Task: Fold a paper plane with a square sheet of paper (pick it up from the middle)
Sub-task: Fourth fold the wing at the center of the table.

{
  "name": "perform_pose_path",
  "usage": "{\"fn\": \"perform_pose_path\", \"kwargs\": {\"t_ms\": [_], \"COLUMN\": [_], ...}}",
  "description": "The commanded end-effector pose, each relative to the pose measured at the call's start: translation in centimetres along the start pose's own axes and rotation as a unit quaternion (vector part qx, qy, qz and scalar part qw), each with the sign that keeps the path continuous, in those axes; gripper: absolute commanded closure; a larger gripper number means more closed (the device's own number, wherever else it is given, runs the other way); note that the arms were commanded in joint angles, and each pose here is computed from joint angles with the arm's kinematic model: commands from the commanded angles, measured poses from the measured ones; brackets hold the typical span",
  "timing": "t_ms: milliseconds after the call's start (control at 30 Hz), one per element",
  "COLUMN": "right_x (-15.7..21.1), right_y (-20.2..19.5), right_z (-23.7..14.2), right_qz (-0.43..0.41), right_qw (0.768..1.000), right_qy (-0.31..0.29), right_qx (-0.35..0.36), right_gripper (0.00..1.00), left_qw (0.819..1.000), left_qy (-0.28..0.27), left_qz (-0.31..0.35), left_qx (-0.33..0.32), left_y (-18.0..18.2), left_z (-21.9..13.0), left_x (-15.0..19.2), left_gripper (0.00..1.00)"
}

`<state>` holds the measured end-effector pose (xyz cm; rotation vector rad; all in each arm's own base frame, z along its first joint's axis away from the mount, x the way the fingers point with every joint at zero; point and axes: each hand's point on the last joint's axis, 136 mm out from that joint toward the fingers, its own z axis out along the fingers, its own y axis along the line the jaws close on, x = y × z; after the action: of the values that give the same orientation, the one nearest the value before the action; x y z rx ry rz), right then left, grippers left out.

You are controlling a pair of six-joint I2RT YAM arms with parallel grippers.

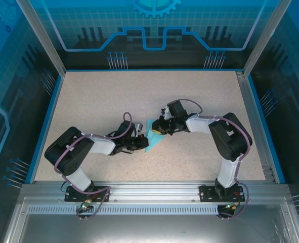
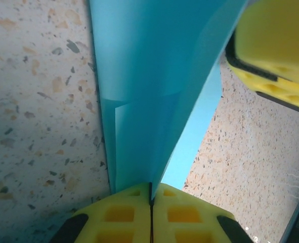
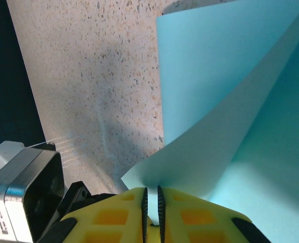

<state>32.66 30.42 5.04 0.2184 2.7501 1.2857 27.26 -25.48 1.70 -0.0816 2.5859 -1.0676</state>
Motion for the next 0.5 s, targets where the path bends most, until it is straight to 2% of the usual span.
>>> {"fn": "perform_pose_path", "kwargs": {"t_ms": [0,100,267,333,467], "right_x": [-0.3,-0.1,0.2,0.3,0.3], "right_y": [0.9,0.7,0.5,0.4,0.3], "right_z": [0.5,0.5,0.7,0.7,0.7], "right_qz": [-0.004,-0.004,-0.003,-0.003,-0.002], "right_qw": [1.000,1.000,1.000,1.000,1.000], "right_qy": [0.009,0.011,0.018,0.020,0.021], "right_qx": [-0.013,-0.010,-0.010,-0.009,-0.008], "right_gripper": [0.84,0.84,0.84,0.84,0.84], "left_qw": [1.000,1.000,1.000,1.000,1.000], "left_qy": [0.010,0.004,-0.011,-0.017,-0.014], "left_qz": [-0.007,-0.001,0.011,0.013,0.013], "left_qx": [0.001,0.005,0.018,0.017,0.012], "left_y": [0.5,0.0,-1.5,-1.6,-1.4], "left_z": [-0.3,-0.6,-1.1,-1.2,-0.9], "left_x": [0.6,0.2,-0.9,-1.3,-1.4], "left_gripper": [0.88,0.79,0.72,0.72,0.78]}}
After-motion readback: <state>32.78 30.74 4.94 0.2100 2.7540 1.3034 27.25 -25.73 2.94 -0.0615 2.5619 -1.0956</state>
